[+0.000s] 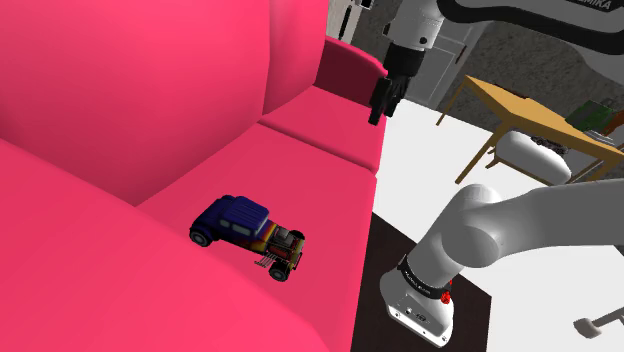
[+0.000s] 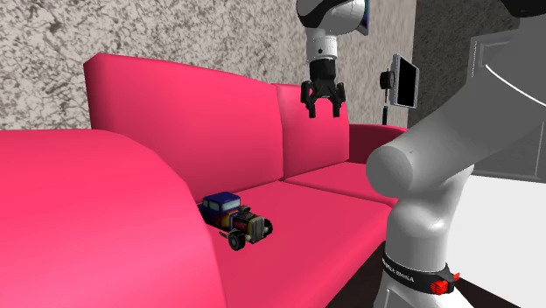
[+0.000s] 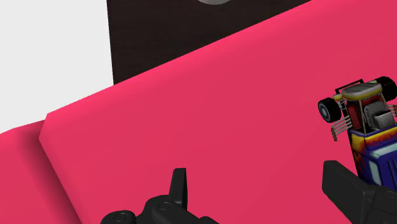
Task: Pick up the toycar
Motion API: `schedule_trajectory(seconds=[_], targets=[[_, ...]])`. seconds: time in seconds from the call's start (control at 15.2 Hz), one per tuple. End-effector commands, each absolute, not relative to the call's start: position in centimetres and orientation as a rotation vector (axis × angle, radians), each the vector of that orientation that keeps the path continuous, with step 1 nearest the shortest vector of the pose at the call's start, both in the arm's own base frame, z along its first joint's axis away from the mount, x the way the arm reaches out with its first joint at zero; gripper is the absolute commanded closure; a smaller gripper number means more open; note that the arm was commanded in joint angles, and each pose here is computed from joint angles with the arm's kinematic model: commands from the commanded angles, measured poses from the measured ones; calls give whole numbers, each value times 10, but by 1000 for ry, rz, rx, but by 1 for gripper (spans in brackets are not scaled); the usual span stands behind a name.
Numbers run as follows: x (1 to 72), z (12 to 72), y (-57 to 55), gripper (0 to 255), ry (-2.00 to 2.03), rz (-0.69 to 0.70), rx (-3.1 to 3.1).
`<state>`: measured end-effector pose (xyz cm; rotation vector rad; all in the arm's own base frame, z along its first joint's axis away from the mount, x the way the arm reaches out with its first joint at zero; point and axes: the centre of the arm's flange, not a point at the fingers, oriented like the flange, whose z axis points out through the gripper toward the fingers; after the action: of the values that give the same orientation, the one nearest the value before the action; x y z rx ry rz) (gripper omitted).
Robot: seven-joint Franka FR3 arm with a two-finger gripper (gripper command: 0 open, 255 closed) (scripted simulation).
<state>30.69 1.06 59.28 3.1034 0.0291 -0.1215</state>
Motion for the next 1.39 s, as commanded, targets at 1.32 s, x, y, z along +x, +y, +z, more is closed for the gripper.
schedule_trajectory(seconds=[1.32], targets=[[346, 435, 212, 0, 431, 12, 3093]])
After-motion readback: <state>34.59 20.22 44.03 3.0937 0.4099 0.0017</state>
